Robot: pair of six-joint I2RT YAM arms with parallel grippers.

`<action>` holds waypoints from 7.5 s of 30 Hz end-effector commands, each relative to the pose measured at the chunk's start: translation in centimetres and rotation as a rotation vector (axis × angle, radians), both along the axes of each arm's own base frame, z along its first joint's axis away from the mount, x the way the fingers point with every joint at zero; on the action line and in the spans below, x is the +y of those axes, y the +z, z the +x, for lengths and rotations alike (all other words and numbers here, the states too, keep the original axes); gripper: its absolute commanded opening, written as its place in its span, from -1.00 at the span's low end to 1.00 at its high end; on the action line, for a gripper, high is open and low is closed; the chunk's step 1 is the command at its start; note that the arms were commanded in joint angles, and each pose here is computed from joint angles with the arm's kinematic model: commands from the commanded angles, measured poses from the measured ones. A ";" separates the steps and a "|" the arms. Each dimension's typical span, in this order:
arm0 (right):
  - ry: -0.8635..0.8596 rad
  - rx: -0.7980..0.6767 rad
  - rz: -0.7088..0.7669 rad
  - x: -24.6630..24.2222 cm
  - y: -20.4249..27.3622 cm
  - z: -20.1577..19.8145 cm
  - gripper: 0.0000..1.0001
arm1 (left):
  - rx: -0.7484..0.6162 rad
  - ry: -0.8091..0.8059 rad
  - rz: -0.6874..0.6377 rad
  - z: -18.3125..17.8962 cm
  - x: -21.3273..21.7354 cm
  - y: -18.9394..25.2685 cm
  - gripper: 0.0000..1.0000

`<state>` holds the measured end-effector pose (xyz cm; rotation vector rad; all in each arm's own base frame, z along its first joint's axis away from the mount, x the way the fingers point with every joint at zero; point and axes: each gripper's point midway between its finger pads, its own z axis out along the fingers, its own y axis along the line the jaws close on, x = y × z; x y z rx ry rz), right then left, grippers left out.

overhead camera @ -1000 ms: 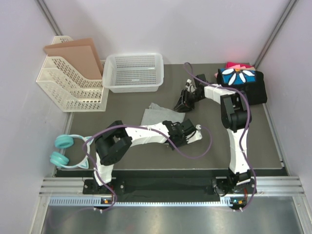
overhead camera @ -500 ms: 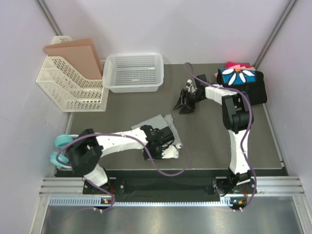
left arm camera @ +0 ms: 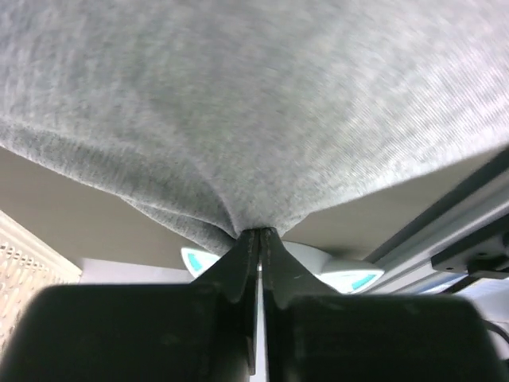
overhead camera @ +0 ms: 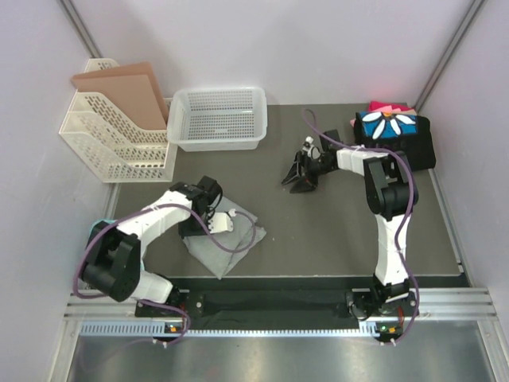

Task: Fold and stack the t-shirts
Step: Put the neatly folded tshirt into the corner of the board with the right arm

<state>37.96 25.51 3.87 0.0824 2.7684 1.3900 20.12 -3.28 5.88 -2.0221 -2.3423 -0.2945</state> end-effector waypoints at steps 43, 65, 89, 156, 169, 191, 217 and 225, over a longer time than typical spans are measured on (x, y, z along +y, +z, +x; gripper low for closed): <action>0.382 0.029 -0.004 13.5 -4.0 -15.5 0.17 | -0.305 0.163 -0.395 4.3 -5.5 9.1 0.01; 0.318 0.067 0.102 15.7 -3.2 -15.8 -0.01 | -0.116 0.082 -0.276 3.4 -9.2 1.4 -0.01; 0.281 0.131 0.180 17.8 -2.4 -16.4 -1.00 | -0.150 0.147 -0.246 4.6 -10.9 2.0 -0.02; -0.949 0.012 -0.386 -38.5 12.7 9.4 -0.98 | -0.848 0.647 -0.527 7.1 1.4 18.6 0.42; -1.114 0.104 -0.823 -45.0 12.8 4.7 0.78 | -0.840 0.638 -0.522 6.7 1.5 19.0 0.43; -0.808 -0.327 -0.326 -31.2 17.0 17.5 0.64 | -0.799 0.678 -0.552 8.3 0.4 18.0 0.60; -0.592 -0.776 -0.211 -22.3 30.5 16.0 0.92 | -0.744 0.719 -0.627 9.0 -0.3 17.0 0.89; -0.316 -1.113 -0.251 -9.4 37.4 3.2 0.99 | -0.742 0.754 -0.707 7.5 -0.8 18.0 0.98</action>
